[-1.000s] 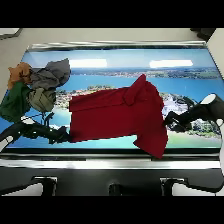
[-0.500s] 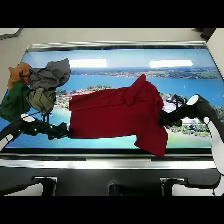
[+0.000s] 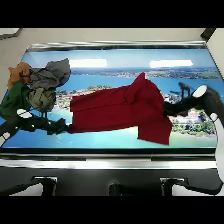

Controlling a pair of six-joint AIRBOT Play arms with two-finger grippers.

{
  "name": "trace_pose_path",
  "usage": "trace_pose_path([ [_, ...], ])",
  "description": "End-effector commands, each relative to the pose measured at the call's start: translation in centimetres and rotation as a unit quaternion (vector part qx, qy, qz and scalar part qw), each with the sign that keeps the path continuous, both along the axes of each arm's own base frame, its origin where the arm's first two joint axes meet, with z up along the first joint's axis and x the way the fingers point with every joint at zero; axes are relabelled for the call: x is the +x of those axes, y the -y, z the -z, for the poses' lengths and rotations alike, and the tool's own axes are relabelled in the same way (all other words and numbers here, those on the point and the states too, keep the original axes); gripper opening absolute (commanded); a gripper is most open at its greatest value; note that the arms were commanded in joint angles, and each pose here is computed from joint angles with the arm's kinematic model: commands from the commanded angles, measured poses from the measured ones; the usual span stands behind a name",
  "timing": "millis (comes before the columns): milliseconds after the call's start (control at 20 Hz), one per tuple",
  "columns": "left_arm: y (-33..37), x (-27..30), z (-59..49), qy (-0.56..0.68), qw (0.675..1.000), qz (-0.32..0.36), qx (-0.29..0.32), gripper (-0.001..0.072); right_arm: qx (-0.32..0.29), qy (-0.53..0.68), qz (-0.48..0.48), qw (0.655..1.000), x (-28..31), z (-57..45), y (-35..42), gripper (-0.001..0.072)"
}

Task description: Fold the shirts.

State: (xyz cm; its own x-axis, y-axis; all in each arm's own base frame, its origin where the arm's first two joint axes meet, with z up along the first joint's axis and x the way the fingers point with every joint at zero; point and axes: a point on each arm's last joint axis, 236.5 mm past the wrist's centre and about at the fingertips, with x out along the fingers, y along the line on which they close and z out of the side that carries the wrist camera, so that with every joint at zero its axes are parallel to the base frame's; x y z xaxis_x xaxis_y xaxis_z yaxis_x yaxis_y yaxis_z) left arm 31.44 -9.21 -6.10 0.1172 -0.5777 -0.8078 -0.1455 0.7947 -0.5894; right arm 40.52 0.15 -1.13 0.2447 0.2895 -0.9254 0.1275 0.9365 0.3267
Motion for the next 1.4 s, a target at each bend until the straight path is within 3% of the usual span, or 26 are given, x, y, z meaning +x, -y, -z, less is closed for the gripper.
trace_pose_path([
  [0,-0.7,5.1,-9.3,0.161,0.987,0.0,0.022,0.0026,-0.012,0.178,-0.011,0.984,4.7,-12.2,-0.2,0.0042],
  [100,-1.9,8.6,-24.8,0.369,0.927,-0.029,0.059,0.0027,-0.054,0.375,0.007,0.925,6.3,-27.3,0.7,0.0043],
  [200,-3.5,6.2,-44.2,0.59,0.797,-0.084,0.094,0.0027,-0.1,0.572,0.027,0.814,2.1,-44.1,1.0,0.0044],
  [250,-4.4,2.4,-53.2,0.683,0.712,-0.118,0.11,0.0026,-0.115,0.649,0.038,0.751,-2.0,-51.1,0.7,0.0044],
  [350,-4.7,-6.3,-63.9,0.781,0.593,-0.169,0.095,0.0027,-0.122,0.726,0.048,0.675,-9.8,-58.4,-0.4,0.0044],
  [450,-3.7,-12.0,-66.8,0.808,0.558,-0.181,0.065,0.0027,-0.127,0.739,0.035,0.661,-15.0,-59.7,-1.8,0.0044],
  [600,-3.6,-15.1,-67.4,0.814,0.545,-0.192,0.062,0.0027,-0.131,0.744,0.041,0.654,-18.8,-60.2,-2.2,0.0044],
  [700,-4.3,-14.3,-66.9,0.808,0.55,-0.198,0.079,0.0026,-0.124,0.743,0.056,0.655,-19.2,-60.3,-1.9,0.0044],
  [800,-4.8,-11.6,-65.0,0.784,0.581,-0.189,0.106,0.0027,-0.122,0.715,0.063,0.686,-17.9,-58.5,-1.3,0.0044],
  [950,-5.3,-3.8,-56.8,0.681,0.702,-0.144,0.148,0.0027,-0.119,0.609,0.046,0.783,-12.6,-51.7,-0.8,0.0044],
  [1100,-6.3,4.9,-44.3,0.543,0.817,-0.092,0.17,0.0028,-0.105,0.42,0.007,0.901,-5.5,-39.4,0.0,0.0045],
  [1200,-7.2,10.1,-34.3,0.454,0.871,-0.066,0.176,0.0028,-0.082,0.305,-0.002,0.949,-0.5,-30.5,0.8,0.0044],
  [1350,-8.3,15.3,-20.6,0.339,0.923,-0.072,0.168,0.0028,-0.017,0.192,0.011,0.981,6.6,-17.9,0.6,0.0045],
])
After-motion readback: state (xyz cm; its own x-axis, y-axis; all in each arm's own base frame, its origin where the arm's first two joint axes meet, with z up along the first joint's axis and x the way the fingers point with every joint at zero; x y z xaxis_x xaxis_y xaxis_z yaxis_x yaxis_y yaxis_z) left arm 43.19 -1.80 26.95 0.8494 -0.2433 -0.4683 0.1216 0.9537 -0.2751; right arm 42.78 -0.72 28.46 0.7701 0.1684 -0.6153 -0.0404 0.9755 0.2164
